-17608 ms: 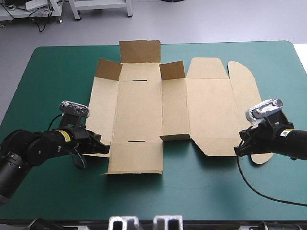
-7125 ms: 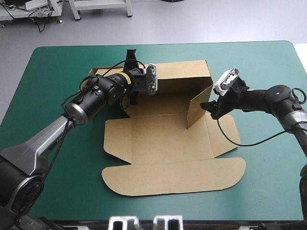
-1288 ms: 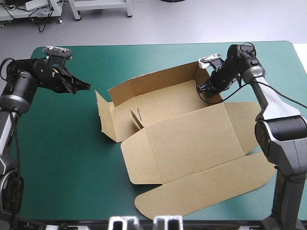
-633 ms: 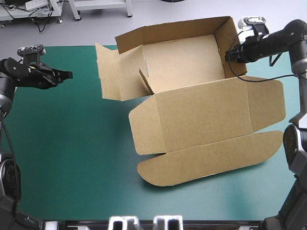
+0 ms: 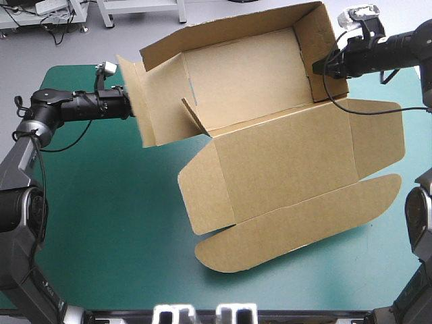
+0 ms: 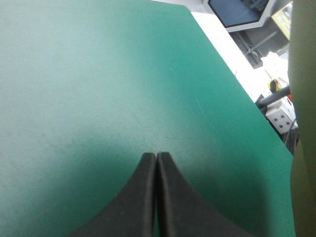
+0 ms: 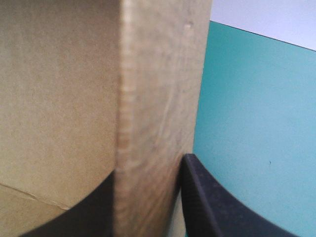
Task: Fold the box
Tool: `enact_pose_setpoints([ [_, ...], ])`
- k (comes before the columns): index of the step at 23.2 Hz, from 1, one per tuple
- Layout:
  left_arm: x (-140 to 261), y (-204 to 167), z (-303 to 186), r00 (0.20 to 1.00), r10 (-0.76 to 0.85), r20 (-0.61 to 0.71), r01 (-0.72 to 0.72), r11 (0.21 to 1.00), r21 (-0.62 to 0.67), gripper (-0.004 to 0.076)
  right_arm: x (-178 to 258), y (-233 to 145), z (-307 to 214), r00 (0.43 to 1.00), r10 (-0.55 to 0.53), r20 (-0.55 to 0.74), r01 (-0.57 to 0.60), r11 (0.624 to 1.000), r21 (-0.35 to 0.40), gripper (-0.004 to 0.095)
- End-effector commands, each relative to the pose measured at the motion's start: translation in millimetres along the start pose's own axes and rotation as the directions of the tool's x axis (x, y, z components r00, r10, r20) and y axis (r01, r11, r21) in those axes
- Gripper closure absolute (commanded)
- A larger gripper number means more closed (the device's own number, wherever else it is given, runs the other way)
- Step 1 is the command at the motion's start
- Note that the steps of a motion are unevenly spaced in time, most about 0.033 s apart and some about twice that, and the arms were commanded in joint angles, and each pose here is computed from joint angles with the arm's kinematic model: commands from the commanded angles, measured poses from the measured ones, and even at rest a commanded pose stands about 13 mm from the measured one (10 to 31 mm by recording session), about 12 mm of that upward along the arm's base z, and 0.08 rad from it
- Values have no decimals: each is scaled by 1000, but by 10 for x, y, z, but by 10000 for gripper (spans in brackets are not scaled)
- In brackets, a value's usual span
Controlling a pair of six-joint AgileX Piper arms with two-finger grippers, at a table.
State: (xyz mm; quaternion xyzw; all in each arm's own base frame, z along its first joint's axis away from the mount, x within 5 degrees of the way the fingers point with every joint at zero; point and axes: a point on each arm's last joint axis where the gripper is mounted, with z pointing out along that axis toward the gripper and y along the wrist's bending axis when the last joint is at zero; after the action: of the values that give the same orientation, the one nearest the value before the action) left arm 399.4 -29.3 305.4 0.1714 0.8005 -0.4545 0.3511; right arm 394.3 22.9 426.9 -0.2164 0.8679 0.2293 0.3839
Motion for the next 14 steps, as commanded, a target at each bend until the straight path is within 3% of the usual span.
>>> enact_pose_setpoints([
  [1,-142,-475,48,997,74,34,-78,982,171,733,-129,179,-273,995,-34,90,34,999,-2,927],
  [7,-174,-715,235,993,86,78,-104,956,276,732,-72,22,-131,999,-15,38,14,999,47,926],
  [12,-218,-876,168,988,116,102,-141,948,284,729,-133,-54,-88,994,-18,106,7,995,101,926],
  [14,-240,-969,111,984,137,115,-165,945,284,692,-119,-86,-63,995,-20,94,9,993,115,926],
])
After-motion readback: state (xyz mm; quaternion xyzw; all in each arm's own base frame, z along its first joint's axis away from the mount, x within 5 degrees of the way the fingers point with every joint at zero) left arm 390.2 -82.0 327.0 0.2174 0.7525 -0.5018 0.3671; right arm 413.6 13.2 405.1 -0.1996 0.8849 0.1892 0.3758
